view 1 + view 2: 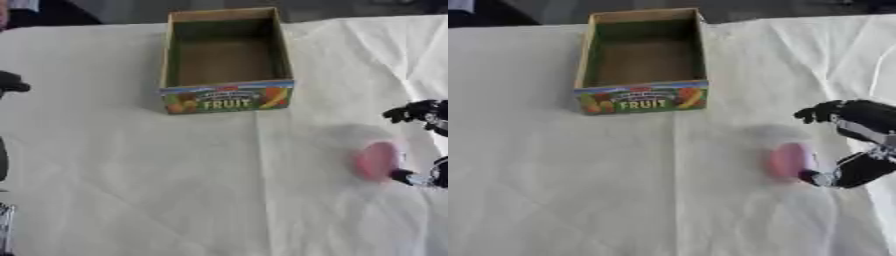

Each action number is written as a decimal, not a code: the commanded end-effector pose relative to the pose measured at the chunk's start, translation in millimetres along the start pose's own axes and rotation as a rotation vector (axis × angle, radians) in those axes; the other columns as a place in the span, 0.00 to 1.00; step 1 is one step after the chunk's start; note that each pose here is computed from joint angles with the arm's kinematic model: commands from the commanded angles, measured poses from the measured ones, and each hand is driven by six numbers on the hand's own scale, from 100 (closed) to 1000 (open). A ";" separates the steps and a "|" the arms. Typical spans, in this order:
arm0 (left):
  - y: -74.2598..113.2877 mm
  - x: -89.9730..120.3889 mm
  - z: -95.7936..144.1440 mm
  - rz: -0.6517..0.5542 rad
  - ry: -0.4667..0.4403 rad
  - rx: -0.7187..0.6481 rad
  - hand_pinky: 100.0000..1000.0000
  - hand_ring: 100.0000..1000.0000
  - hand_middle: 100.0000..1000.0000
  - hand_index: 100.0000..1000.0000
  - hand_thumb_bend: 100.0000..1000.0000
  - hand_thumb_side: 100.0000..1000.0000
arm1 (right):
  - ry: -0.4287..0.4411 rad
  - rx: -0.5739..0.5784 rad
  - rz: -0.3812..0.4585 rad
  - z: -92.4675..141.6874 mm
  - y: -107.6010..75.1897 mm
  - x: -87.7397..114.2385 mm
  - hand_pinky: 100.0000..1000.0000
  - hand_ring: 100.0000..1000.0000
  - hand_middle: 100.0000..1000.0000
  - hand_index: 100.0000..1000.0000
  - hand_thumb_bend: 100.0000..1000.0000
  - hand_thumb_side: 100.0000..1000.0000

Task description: Pick up objects on the table and place them in the box.

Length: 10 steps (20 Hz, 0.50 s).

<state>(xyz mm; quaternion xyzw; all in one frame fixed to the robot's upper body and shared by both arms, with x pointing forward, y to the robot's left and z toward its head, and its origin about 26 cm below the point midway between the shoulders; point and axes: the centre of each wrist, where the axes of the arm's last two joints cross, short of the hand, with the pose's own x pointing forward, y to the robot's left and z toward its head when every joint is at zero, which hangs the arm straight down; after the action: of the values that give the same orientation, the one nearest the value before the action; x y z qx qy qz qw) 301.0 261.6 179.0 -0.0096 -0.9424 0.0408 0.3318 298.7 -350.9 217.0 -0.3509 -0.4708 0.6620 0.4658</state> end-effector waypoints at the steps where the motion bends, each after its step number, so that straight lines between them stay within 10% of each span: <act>1: -2.2 7.3 -5.6 0.000 -0.034 -0.012 0.47 0.47 0.53 0.73 0.00 0.87 | 0.016 0.022 0.025 -0.4 -4.9 -5.3 0.67 0.85 0.81 0.96 0.39 0.29; 10: -2.9 7.6 -6.5 0.001 -0.037 -0.012 0.47 0.47 0.53 0.73 0.00 0.86 | -0.037 -0.002 0.025 1.2 -3.4 3.0 0.65 0.79 0.59 0.81 0.44 0.26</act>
<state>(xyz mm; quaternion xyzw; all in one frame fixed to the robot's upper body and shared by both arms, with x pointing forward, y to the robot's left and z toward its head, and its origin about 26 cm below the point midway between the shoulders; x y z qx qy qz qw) 301.4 260.9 179.8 -0.0107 -0.9428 0.0403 0.3307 300.7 -349.4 209.0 -0.3336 -0.4666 0.6751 0.4638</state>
